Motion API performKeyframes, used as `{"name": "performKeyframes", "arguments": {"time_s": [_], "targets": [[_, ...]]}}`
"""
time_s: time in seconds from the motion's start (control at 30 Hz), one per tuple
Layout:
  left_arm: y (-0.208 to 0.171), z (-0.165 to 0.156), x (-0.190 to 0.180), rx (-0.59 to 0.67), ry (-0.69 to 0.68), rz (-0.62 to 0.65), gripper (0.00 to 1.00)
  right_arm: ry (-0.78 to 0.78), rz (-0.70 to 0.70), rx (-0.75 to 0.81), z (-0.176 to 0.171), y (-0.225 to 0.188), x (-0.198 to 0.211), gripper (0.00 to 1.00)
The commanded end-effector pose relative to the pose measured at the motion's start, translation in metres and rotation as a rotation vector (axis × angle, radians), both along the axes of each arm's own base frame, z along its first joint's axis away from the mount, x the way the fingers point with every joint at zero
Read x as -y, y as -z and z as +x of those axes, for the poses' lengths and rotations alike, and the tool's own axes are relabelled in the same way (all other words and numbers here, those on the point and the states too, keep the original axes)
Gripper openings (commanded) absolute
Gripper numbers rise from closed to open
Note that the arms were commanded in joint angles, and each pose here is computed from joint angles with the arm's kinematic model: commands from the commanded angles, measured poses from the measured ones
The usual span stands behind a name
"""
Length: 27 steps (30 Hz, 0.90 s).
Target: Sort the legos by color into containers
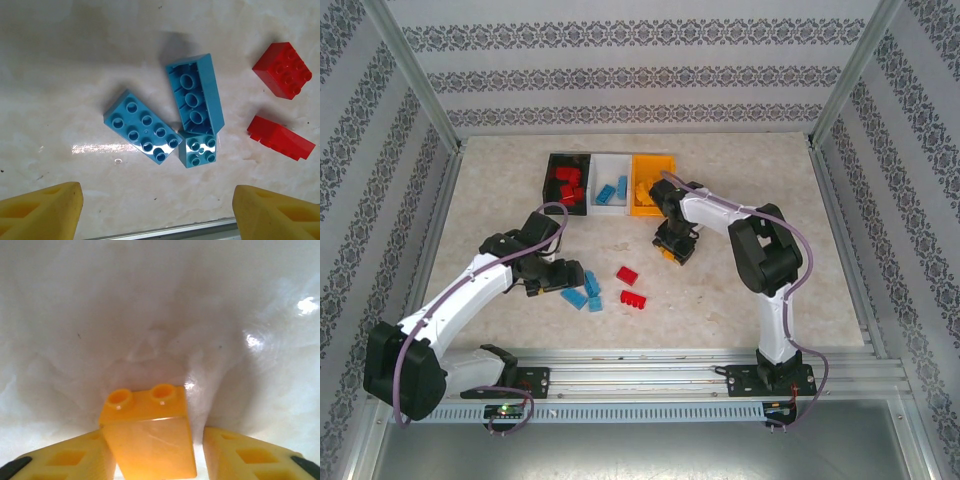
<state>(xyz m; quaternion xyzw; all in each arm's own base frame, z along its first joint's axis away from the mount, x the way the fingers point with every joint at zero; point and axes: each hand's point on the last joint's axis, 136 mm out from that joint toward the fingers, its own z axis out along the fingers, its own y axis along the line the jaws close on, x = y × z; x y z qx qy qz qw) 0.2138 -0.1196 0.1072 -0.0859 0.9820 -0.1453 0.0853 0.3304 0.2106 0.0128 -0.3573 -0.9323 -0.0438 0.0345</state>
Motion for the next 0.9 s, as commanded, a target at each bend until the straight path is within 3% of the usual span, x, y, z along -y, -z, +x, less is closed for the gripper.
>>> {"name": "performKeyframes", "arguments": {"time_s": [0.0,0.13,0.37,0.57,0.87], "targets": [[-0.004,0.0,-0.003,0.012,-0.03,-0.006,0.79,-0.009,-0.031,-0.027,-0.012,0.012,0.006,0.43],[-0.005,0.0,-0.004,0.016,-0.037,-0.005,0.79,-0.043,-0.008,-0.003,-0.006,0.007,0.005,0.3],[-0.003,0.001,-0.002,0.012,-0.044,-0.011,0.79,-0.126,0.038,0.169,0.017,-0.044,0.003,0.29],[0.003,0.004,0.001,-0.019,-0.039,-0.011,0.79,-0.198,0.166,0.383,0.07,-0.107,-0.016,0.29],[0.012,0.013,0.009,-0.08,-0.063,-0.026,0.79,-0.214,0.239,0.473,0.152,-0.118,-0.029,0.31]]}}
